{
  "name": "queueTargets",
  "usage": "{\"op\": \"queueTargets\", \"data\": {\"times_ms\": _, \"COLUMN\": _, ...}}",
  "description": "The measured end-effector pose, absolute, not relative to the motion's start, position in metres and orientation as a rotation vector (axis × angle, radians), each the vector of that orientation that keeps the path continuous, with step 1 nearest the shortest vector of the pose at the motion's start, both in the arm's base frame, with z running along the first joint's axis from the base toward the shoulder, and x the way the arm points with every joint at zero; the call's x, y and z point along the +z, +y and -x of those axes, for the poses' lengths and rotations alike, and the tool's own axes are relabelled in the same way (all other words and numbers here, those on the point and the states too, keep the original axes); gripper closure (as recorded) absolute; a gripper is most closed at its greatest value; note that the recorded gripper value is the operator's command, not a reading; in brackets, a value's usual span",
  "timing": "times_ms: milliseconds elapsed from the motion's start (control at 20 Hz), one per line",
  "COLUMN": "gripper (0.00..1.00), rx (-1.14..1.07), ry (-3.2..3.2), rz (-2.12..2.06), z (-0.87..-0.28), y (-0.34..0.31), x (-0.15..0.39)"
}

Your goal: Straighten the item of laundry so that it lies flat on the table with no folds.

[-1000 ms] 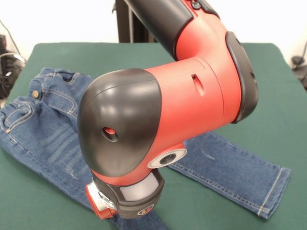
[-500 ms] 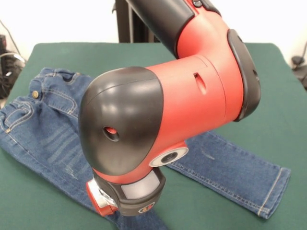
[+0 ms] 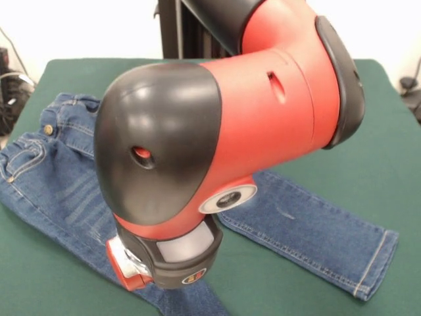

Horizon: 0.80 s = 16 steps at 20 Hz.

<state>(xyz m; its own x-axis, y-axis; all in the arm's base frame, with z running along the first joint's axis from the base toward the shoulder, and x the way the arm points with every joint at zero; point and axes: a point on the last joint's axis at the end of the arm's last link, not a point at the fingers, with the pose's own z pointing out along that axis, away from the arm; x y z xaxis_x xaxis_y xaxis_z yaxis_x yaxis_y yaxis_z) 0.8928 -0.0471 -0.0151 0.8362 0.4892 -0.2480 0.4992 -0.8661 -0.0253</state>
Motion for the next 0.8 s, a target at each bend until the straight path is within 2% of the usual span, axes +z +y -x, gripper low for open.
{"op": "queueTargets", "data": {"times_ms": 800, "gripper": 1.0, "rx": -0.348, "ry": 0.794, "rz": -2.968, "z": -0.902, "y": -0.05, "x": 0.009}}
